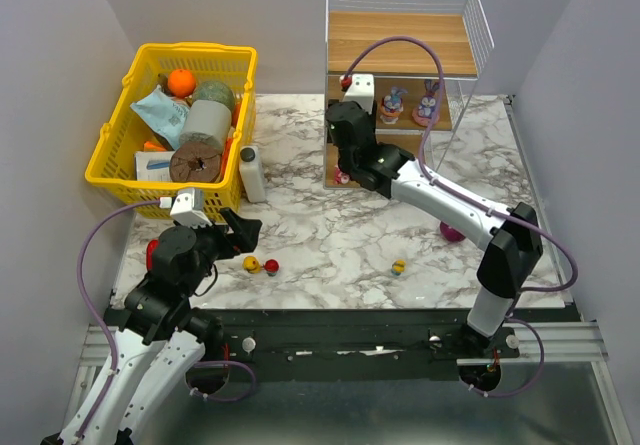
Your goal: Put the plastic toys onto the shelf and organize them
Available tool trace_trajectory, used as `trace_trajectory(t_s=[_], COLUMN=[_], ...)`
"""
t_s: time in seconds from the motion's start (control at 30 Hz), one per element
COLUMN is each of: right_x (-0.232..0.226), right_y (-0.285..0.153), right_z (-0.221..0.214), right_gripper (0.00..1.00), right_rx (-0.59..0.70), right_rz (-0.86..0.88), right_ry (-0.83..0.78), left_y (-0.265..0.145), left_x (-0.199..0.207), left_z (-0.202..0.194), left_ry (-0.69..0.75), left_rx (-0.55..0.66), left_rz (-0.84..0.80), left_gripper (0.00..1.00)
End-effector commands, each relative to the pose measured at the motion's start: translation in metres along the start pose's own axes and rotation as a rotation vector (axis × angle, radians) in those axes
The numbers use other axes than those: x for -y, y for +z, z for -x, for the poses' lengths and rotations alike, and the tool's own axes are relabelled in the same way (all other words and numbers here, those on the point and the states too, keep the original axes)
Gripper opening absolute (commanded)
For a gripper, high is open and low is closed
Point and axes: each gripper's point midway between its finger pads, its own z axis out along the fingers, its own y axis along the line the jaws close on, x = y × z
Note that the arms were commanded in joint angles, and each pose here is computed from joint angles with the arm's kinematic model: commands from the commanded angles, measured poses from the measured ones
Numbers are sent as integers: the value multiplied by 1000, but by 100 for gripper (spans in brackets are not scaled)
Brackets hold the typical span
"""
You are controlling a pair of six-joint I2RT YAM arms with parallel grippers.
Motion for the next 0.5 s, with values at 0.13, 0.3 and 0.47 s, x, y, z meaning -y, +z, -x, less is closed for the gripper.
trace_trajectory(t_s=[0.13, 0.3, 0.47], right_x=[4, 4, 2], right_y=[20, 33, 39], right_z=[21, 15, 11], right_gripper=[35, 37, 42], right_rx=[41, 31, 22], right_rz=[-11, -19, -20], right_ry=[75, 66, 58], left_y=[1, 1, 1], left_x=[-2, -3, -3], left_z=[-3, -3, -3], left_ry=[19, 19, 21], left_rx=[-8, -7, -7], left_rz=[1, 5, 5], left_gripper=[99, 99, 99])
